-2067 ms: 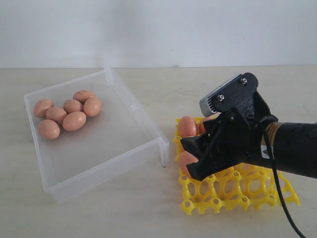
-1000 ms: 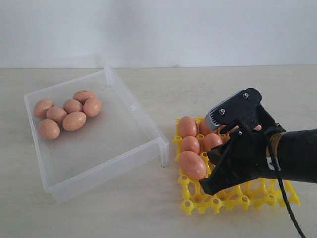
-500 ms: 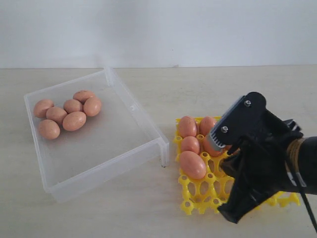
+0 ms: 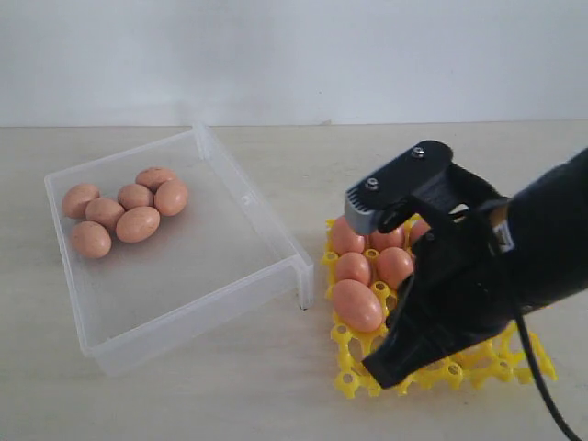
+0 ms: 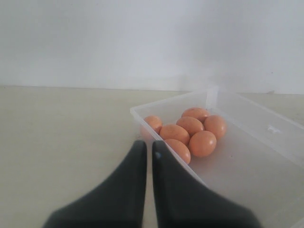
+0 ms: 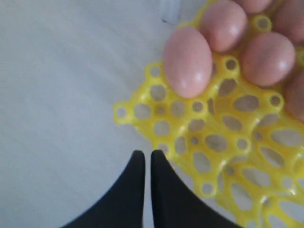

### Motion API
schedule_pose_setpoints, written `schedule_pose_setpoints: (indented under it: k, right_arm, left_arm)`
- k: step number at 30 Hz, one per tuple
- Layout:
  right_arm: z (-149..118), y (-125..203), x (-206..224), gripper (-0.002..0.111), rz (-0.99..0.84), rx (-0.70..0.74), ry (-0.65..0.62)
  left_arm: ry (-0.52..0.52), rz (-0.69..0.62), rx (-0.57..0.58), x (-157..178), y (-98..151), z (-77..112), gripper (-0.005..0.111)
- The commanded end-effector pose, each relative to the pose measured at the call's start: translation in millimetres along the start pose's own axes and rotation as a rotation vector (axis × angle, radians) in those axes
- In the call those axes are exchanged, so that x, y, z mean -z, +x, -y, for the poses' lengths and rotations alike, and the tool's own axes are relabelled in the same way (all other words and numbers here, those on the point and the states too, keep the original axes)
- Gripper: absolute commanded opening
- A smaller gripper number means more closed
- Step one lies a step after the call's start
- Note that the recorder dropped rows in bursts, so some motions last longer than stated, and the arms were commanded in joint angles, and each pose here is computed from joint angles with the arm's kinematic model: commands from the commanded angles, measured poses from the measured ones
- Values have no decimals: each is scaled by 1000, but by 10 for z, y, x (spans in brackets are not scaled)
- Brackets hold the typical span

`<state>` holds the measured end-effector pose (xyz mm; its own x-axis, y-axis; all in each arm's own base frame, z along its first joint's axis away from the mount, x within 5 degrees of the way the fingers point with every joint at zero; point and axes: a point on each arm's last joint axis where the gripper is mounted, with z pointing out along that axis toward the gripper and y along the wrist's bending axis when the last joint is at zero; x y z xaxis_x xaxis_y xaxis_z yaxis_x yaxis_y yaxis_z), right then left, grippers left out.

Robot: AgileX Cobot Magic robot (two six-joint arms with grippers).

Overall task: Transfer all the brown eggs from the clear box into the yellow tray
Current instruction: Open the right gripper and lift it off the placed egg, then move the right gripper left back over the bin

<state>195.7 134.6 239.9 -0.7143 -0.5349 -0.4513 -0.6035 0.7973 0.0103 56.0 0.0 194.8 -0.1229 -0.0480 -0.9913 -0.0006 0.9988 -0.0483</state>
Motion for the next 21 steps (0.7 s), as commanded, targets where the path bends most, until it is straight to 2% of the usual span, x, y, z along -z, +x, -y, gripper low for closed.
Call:
schedule_pose_setpoints:
  k: [1, 8, 15, 21]
  right_arm:
    - [-1, -259, -211, 0, 25, 45, -22]
    - [28, -309, -499, 0, -64, 48, -11]
    - [136, -297, -676, 0, -98, 38, 99]
    - [144, -287, -889, 0, -116, 26, 100]
  left_arm:
    - [-2, 3, 1, 1, 5, -2, 4]
    - [-2, 3, 1, 1, 5, -2, 4]
    - [-2, 3, 1, 1, 5, -2, 4]
    - [-2, 3, 1, 1, 5, -2, 4]
